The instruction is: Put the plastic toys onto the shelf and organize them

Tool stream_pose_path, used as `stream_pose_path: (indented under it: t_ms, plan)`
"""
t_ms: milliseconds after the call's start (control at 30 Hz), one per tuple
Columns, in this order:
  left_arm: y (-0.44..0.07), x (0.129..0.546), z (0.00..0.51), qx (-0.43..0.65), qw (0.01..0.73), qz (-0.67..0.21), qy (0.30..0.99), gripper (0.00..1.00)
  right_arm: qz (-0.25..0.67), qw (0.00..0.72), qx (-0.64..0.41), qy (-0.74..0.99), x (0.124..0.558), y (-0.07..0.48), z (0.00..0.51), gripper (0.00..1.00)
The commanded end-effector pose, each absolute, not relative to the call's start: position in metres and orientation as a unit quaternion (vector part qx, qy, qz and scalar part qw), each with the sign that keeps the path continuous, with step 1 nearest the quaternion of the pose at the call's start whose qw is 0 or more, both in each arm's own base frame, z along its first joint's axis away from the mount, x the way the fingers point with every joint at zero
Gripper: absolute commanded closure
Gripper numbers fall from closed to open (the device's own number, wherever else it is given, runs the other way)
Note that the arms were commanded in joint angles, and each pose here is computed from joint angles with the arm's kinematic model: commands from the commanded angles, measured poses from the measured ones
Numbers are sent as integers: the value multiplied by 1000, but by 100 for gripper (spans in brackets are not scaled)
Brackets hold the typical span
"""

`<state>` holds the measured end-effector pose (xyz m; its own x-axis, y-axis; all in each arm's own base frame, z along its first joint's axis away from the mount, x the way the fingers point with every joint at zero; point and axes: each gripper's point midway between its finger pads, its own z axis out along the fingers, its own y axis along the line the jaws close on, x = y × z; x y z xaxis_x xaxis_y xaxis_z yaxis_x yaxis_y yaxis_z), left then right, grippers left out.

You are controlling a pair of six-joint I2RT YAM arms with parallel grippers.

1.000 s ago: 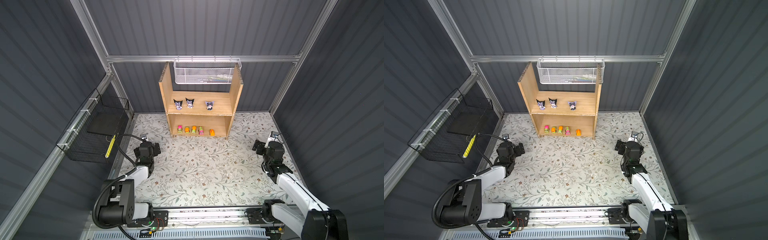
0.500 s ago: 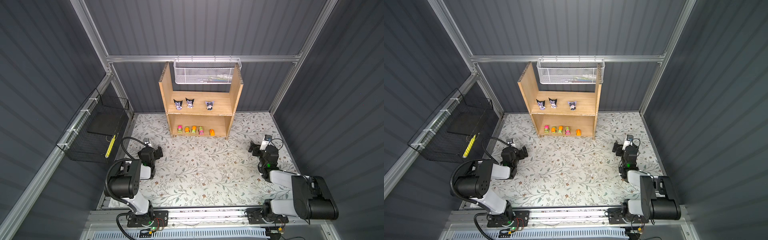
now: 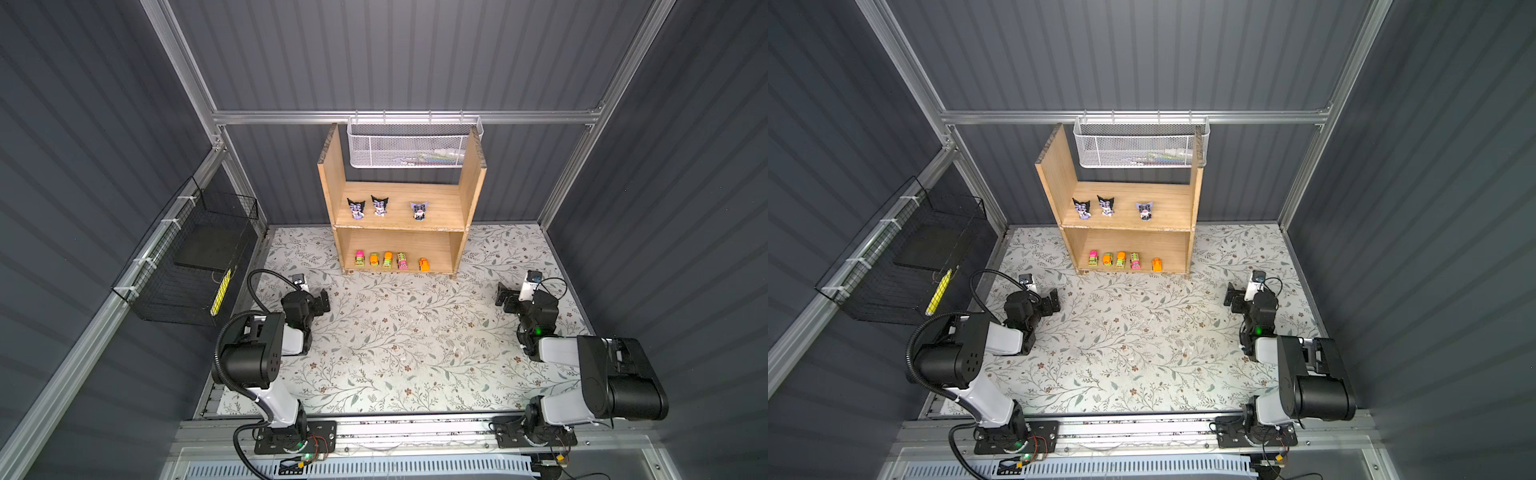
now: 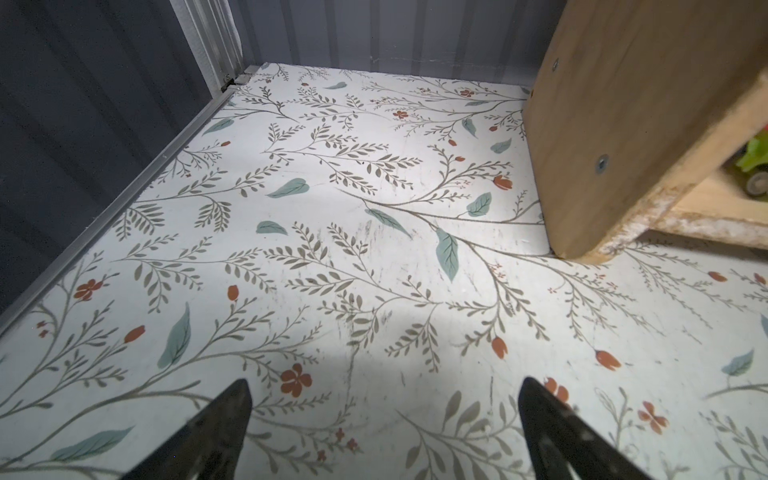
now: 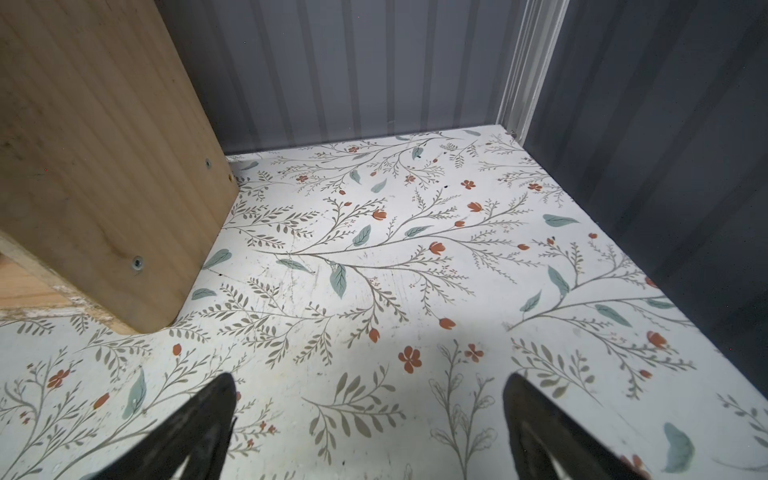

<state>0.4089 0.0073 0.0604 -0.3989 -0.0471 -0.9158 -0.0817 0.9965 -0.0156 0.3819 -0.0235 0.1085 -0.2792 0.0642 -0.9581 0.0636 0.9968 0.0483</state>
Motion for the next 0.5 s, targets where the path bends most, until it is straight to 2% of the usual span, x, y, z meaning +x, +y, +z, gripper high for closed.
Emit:
stream_pose_path:
  t_ms: [0, 467]
  plan:
    - [7, 415, 64, -28, 552, 23, 833, 0, 9, 612, 36, 790, 387, -21, 119, 1]
    - [5, 414, 65, -23, 553, 19, 833, 0, 7, 613, 38, 789, 387, -22, 119, 1]
